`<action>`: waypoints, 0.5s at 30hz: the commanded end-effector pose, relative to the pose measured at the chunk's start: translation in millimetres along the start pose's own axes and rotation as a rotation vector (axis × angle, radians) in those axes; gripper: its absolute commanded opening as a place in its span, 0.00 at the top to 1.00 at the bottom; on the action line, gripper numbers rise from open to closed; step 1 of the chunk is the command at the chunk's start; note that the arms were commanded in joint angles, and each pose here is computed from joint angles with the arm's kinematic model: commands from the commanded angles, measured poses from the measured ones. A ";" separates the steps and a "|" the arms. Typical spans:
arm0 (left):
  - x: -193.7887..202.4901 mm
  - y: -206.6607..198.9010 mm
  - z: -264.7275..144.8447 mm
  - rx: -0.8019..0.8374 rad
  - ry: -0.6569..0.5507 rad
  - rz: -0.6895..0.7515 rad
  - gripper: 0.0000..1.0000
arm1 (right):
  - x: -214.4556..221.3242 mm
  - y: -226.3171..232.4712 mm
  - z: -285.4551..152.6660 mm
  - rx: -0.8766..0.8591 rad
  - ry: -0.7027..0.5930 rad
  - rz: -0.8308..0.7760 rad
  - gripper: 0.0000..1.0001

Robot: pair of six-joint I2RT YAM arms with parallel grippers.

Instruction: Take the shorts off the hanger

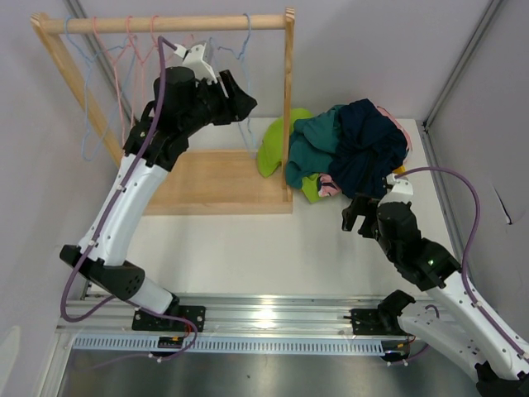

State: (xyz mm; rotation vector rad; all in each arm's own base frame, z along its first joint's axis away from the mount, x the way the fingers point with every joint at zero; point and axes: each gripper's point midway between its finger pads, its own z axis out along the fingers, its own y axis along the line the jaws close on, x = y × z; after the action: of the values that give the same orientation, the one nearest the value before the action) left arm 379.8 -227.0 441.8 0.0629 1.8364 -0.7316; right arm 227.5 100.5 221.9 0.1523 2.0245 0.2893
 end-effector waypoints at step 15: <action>31.2 21.1 -135.0 -0.040 -0.069 0.104 0.01 | -69.9 21.5 -60.9 -0.170 -0.170 0.046 0.00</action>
State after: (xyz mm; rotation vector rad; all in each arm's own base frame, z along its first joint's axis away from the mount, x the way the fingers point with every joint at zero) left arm 285.4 -174.7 463.5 0.0897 1.7290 -0.7140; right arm 219.2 97.8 263.7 0.1464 1.9529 0.3486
